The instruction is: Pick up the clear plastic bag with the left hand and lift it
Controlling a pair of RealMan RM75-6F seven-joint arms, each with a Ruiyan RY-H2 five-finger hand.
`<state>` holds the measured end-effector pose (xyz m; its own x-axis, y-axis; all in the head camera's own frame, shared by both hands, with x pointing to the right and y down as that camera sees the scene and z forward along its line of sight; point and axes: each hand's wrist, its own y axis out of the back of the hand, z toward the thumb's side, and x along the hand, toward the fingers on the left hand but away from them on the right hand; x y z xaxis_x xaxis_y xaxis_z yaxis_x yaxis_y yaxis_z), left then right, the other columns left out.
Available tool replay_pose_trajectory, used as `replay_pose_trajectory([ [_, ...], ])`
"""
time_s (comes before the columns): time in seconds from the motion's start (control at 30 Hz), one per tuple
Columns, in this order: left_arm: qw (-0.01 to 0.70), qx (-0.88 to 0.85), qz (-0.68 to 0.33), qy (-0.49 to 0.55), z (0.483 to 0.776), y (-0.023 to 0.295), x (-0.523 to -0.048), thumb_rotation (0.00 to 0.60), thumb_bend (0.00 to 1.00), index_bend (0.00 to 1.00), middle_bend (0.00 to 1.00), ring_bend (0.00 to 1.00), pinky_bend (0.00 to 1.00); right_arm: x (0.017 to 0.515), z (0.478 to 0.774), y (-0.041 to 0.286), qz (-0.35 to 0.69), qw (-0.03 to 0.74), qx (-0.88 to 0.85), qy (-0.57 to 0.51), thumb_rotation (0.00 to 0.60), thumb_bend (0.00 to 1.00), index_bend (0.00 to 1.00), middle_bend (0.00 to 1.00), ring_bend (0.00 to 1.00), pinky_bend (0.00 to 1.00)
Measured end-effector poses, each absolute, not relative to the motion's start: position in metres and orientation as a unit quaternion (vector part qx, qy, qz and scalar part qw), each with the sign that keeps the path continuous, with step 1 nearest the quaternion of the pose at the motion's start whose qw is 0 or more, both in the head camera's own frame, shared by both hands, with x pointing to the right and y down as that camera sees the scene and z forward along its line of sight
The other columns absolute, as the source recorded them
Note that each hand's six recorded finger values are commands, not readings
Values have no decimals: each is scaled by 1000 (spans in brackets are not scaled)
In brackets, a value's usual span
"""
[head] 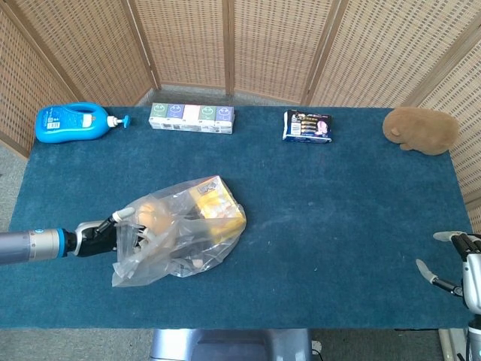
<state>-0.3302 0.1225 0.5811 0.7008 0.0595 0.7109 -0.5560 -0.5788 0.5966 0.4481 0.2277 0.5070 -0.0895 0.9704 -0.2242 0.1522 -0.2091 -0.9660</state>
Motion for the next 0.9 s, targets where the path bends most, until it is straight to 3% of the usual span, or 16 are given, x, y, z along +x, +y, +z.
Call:
replay_pose_trajectory([
  [0.23,431,817,365,-116,577,134,-324,0,39,324,486,454,415,449,508,228,540,377,-559,-504,404,268,367,409,401,253],
  [0.9,414,807,383,-174,569,124,-371,0,40,324,485,454,414,445,511,227,535,377,-566,-500,407,268,367,409,401,253],
])
